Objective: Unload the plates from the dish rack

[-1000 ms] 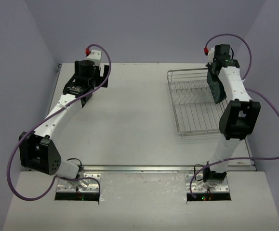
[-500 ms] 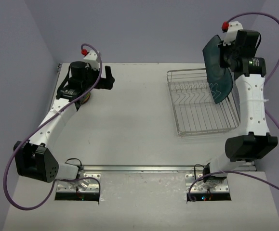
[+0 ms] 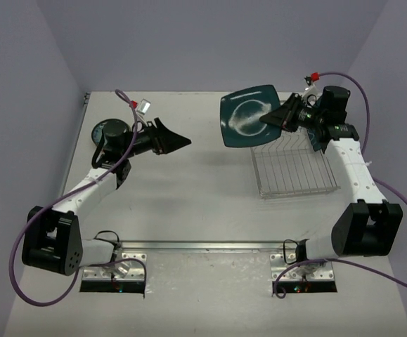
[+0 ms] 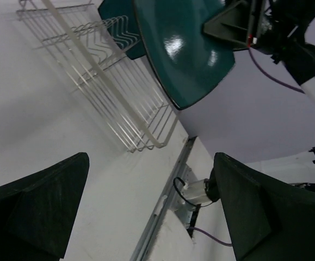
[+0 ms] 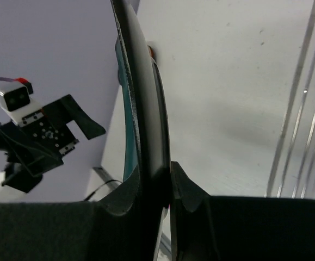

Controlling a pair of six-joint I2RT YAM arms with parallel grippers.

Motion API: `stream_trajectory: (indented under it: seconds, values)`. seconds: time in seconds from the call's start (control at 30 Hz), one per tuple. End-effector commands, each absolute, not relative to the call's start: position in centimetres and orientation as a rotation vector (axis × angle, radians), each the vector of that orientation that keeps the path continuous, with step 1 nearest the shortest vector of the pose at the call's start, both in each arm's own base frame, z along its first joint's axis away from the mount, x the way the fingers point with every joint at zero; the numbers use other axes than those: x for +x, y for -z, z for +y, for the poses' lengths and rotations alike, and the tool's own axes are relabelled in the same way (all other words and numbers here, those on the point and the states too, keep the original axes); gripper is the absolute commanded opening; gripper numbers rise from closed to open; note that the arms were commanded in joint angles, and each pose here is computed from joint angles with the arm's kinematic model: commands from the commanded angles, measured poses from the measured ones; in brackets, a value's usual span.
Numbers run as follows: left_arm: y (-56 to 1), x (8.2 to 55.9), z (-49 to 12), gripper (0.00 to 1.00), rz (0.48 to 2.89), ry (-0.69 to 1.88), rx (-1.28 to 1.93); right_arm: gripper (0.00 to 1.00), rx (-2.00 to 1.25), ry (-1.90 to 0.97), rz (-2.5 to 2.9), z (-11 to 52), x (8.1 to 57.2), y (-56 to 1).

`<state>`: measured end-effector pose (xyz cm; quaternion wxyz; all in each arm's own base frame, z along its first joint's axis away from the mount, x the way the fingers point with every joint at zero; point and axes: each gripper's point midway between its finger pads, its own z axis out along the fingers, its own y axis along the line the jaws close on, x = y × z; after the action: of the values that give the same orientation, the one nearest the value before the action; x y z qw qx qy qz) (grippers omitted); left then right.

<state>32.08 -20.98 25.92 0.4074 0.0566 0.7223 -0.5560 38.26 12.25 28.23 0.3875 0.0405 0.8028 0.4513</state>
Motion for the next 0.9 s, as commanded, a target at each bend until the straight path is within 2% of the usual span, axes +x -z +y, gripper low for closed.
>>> stream_trajectory:
  seconds: [0.0,0.1,0.2,0.3,0.53,0.6,0.7,0.77,0.8,0.87]
  values:
    - [-31.1,30.7,-24.1,0.94,1.641,1.572,0.246,0.00,-0.044,-1.410,1.768,14.9,37.1,-36.8]
    - [-31.2,31.4,-25.8,0.90,1.648,1.594,0.228,0.00,-0.050,-1.474,1.760,15.8,36.5,-36.9]
    - [-31.3,32.3,-28.1,0.81,1.667,1.659,0.222,0.00,-0.065,-1.501,1.766,16.5,36.0,-36.7]
    - [-32.1,33.4,-29.4,0.79,1.658,1.698,0.209,0.00,-0.092,-1.532,1.781,17.8,35.2,-36.4]
    - [-33.9,34.7,-30.4,0.65,1.610,1.768,0.186,0.00,-0.098,-1.568,1.799,18.8,34.6,-35.8]
    - [-33.8,34.7,-30.6,0.56,1.614,1.775,0.176,0.00,-0.093,-1.578,1.804,19.0,34.7,-35.7]
    - [-33.2,34.7,-30.7,0.35,1.630,1.796,0.148,0.00,-0.075,-1.598,1.814,19.4,34.6,-35.3]
    - [-32.9,34.7,-30.7,0.11,1.644,1.809,0.116,0.00,-0.051,-1.606,1.830,19.5,34.7,-34.6]
    - [-32.8,34.7,-30.6,0.03,1.651,1.811,0.103,0.02,-0.039,-1.608,1.837,19.5,34.8,-34.3]
    - [-32.4,34.8,-30.3,0.00,1.685,1.803,0.087,0.13,-0.025,-1.603,1.853,19.5,34.8,-33.8]
